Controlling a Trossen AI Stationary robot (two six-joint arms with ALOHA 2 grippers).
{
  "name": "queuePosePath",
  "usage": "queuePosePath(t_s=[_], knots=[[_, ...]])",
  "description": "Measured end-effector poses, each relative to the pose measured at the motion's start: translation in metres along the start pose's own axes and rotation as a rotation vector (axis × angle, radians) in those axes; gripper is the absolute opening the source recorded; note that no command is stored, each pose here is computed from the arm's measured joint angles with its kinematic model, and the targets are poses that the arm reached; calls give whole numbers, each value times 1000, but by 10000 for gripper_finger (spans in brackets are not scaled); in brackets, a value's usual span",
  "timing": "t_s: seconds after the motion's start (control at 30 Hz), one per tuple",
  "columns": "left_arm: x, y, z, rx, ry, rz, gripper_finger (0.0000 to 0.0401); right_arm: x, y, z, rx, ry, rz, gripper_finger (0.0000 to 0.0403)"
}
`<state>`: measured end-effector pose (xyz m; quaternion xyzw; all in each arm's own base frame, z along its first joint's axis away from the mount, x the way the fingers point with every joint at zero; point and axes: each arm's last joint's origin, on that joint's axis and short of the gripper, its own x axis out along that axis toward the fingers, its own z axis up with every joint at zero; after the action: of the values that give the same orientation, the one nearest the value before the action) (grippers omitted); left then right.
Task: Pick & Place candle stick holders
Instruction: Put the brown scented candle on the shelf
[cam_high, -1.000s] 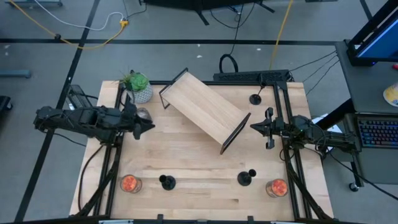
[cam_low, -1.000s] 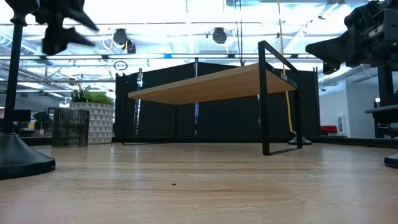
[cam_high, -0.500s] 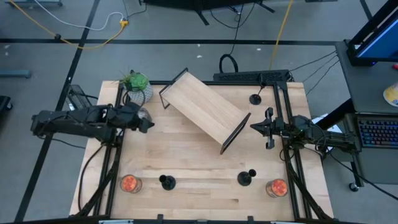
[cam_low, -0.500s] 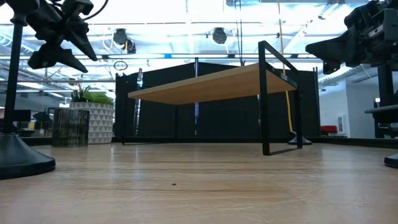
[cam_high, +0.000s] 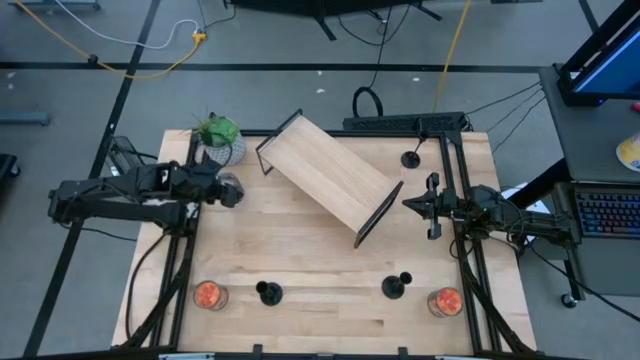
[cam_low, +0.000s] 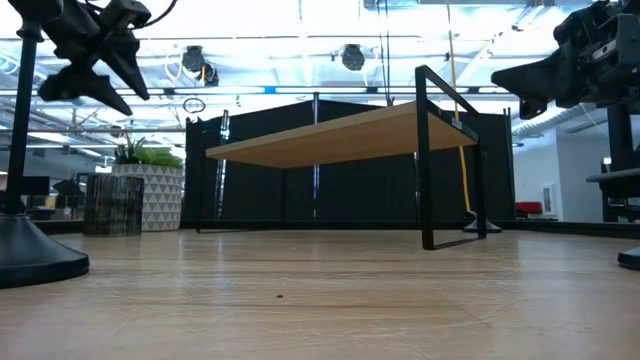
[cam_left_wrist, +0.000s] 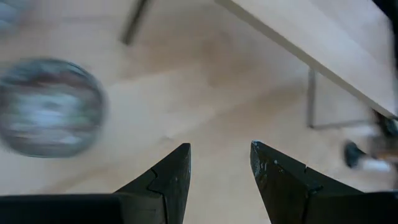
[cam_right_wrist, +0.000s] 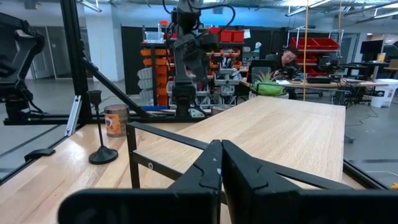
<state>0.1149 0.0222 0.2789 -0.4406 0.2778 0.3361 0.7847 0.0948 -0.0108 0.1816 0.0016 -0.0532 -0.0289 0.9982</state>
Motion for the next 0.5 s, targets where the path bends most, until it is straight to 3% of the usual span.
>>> queuePosePath(t_s=[0.2, 0.5], knots=[[-3, -5, 11, 30, -53, 186, 172, 0, 0, 0, 0, 0, 0, 0], [8, -6, 14, 78, -22, 252, 173, 0, 0, 0, 29, 0, 0, 0]])
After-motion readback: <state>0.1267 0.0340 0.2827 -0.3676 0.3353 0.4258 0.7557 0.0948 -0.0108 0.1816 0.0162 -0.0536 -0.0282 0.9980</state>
